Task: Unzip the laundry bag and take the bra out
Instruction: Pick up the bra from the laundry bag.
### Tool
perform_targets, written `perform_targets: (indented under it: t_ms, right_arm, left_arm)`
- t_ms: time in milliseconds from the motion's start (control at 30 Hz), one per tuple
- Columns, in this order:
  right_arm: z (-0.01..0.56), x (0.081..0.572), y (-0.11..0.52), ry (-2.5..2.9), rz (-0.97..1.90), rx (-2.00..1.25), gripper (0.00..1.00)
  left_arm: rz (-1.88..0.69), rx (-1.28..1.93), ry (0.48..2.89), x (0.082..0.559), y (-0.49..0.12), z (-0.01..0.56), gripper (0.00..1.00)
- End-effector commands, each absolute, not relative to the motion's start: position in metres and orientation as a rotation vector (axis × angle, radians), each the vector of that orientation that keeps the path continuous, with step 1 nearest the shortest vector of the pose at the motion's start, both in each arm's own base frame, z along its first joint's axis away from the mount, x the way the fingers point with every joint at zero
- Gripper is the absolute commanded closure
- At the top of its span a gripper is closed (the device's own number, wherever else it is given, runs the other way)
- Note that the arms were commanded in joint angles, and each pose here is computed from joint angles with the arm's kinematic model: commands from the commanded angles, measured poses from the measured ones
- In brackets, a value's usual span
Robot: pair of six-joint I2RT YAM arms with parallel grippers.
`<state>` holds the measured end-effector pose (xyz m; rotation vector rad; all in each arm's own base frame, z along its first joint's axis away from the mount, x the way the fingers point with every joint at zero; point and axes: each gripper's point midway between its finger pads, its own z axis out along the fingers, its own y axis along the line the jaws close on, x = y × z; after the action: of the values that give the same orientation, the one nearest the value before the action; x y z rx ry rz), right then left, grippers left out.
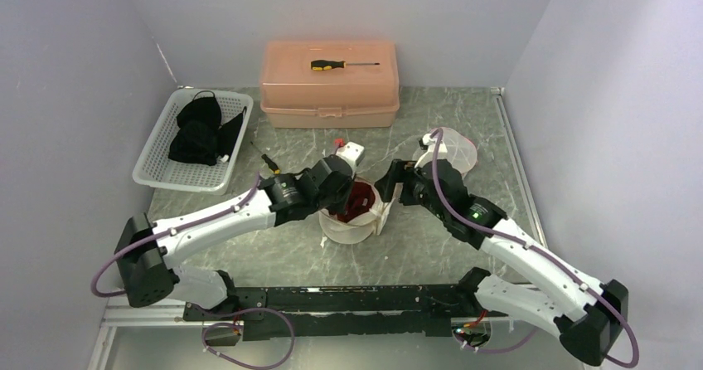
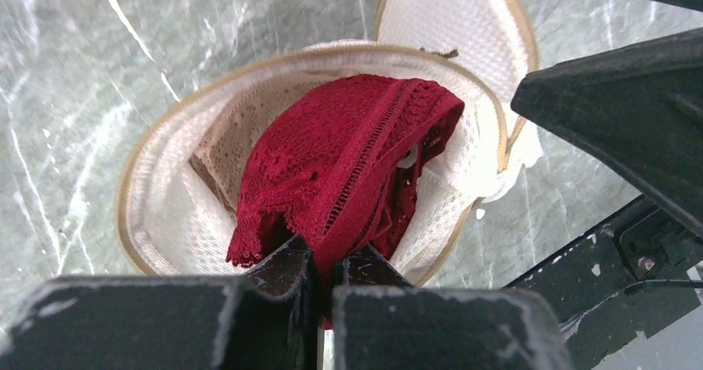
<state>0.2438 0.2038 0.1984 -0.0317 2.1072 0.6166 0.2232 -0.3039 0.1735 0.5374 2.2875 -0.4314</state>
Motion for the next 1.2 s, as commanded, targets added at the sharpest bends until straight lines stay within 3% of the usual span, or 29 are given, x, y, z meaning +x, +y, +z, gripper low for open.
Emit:
perform_targets:
  t_ms: [0,367,1167]
  right_arm:
    - [0.218,0.247,0.198,2.023,0.641,0.029,0.12]
    - [0.237,0.242,0.173,1.901,0.635,0.124,0.12]
    - [0.267,0.230,0.156,1.744,0.672,0.112,0.13]
  left_arm:
    - [-0.439,0.517,2.119,0.234,-0.306,0.208,0.97]
    - [-0.415,0.528,1.901,0.230,-0.303,0.243,0.97]
    - [-0.278,0.357,1.778,0.241,-0.251,0.335,0.97]
